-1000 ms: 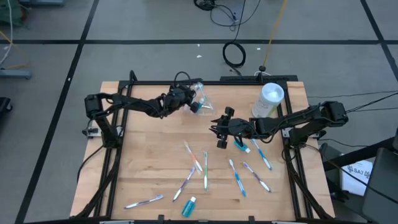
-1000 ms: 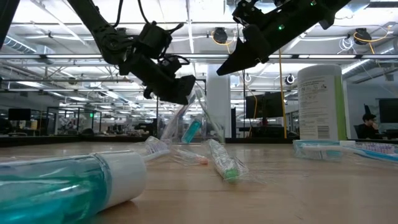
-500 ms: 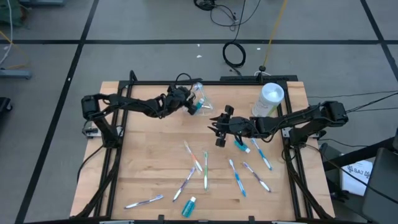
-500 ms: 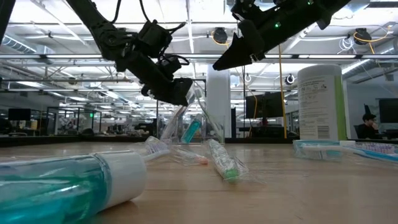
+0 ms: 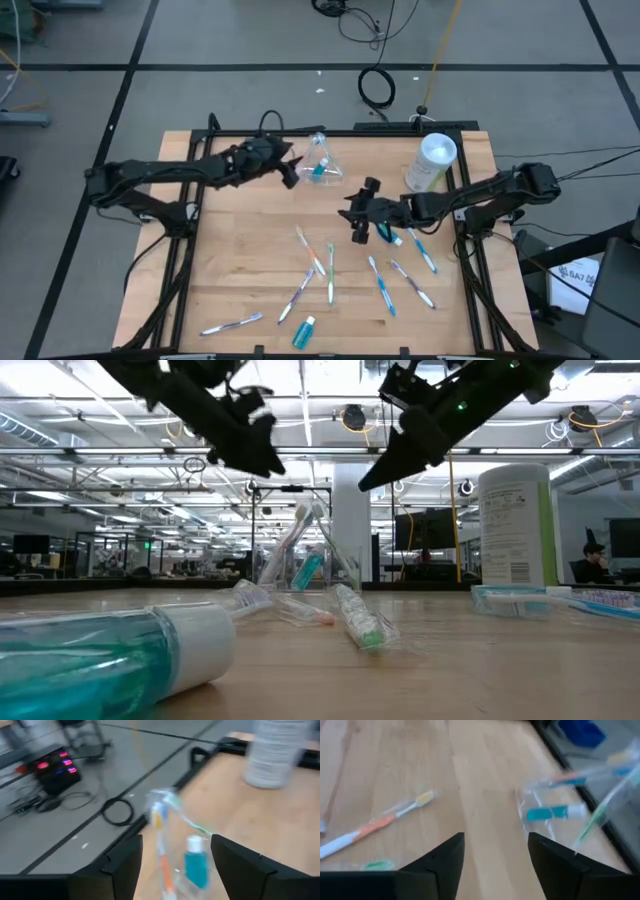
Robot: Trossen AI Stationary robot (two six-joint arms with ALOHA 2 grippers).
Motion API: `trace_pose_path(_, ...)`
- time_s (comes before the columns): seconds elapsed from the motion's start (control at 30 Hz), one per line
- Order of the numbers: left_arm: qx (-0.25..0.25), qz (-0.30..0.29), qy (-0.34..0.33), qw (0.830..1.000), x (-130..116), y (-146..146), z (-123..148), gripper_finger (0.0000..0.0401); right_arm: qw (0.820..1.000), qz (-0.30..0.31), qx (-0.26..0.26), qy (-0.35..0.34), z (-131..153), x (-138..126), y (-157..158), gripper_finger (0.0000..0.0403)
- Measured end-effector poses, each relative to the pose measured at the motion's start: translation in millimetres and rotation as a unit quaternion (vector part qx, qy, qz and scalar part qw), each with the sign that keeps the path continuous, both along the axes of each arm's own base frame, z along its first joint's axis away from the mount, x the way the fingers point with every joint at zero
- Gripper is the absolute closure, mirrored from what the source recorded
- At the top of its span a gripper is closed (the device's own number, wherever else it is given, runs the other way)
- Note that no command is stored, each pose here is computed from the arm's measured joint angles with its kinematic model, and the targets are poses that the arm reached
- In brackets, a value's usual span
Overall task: Pick & Place toothbrushing station
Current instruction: Put the top blue mouthwash into the transparent organizer
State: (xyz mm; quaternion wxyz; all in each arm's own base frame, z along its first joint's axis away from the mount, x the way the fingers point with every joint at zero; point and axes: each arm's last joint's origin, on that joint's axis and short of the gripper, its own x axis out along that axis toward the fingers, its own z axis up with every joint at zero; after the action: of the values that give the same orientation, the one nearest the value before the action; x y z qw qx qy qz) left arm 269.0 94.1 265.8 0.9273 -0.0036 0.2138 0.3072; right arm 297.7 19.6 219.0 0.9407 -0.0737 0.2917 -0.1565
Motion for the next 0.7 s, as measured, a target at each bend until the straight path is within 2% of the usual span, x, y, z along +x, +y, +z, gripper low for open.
trace_pose_path(0.07,-0.002,-0.030,0.005,1.000,-9,-6,8,0.0157,1.000,-0.026,0.011,0.013,1,-8,4,0.0180)
trace_pose_path(0.17,-0.011,-0.045,0.002,0.999,-20,-14,18,0.0157,0.996,-0.072,0.043,0.015,8,-24,12,0.0182)
trace_pose_path(0.27,-0.015,-0.048,0.004,0.999,-29,-19,24,0.0157,0.994,-0.089,0.055,0.035,15,-44,21,0.0190)
trace_pose_path(0.4,-0.016,-0.052,0.013,0.998,-38,-23,28,0.0157,0.990,-0.095,0.102,0.036,20,-72,33,0.0194)
trace_pose_path(0.57,-0.021,-0.051,0.024,0.998,-40,-23,26,0.0157,0.984,-0.083,0.159,0.019,-2,-99,45,0.0185)
trace_pose_path(0.7,-0.024,-0.049,0.023,0.998,-39,-23,25,0.0157,0.984,-0.069,0.163,0.029,-32,-115,49,0.0173)
